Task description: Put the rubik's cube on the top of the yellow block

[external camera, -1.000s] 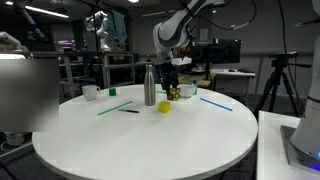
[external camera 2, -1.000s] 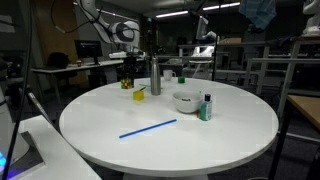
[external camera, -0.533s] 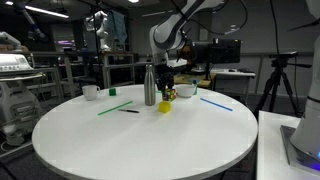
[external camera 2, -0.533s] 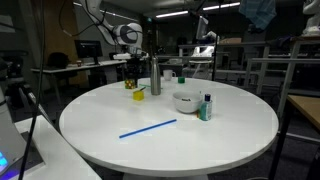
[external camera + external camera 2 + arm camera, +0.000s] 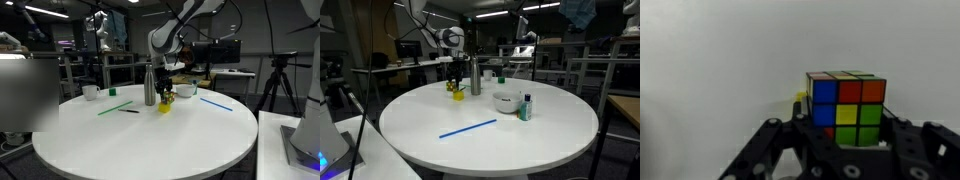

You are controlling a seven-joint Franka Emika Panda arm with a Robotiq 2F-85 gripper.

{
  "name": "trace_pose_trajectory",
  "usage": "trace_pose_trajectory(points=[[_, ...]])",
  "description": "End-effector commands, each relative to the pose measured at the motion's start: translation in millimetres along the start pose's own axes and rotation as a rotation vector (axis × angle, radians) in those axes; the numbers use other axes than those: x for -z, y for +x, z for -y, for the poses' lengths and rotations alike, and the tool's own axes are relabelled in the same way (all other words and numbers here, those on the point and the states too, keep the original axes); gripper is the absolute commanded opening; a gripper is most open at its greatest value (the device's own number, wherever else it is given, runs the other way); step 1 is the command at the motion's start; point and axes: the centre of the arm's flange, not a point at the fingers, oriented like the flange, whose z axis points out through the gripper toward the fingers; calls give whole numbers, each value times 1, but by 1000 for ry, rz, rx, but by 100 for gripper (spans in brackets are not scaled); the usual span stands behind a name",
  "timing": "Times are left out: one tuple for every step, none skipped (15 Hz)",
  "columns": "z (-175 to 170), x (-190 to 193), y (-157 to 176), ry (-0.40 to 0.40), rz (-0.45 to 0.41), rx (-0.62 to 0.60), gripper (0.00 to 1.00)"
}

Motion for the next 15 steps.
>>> trace_pose_trajectory(points=[[-5,1,12,-4,2,23,34],[-5,0,13,-4,3,24,34],[-5,-2,14,-5,3,25,34],[-5,-3,15,-5,5,25,34],[-5,-4,15,-5,7,26,34],[-6,-5,16,-5,8,26,34],[-6,-6,15,-5,9,26,34],[-6,-7,15,-5,10,26,34],[-6,-7,15,-6,12,27,34],[-5,-8,15,-7,13,27,34],[-6,-8,16,-7,13,27,34],[-6,-8,17,-7,13,27,34],[-6,-8,19,-9,10,27,34],[-6,-7,21,-9,8,27,34],[-6,-6,23,-9,5,27,34]])
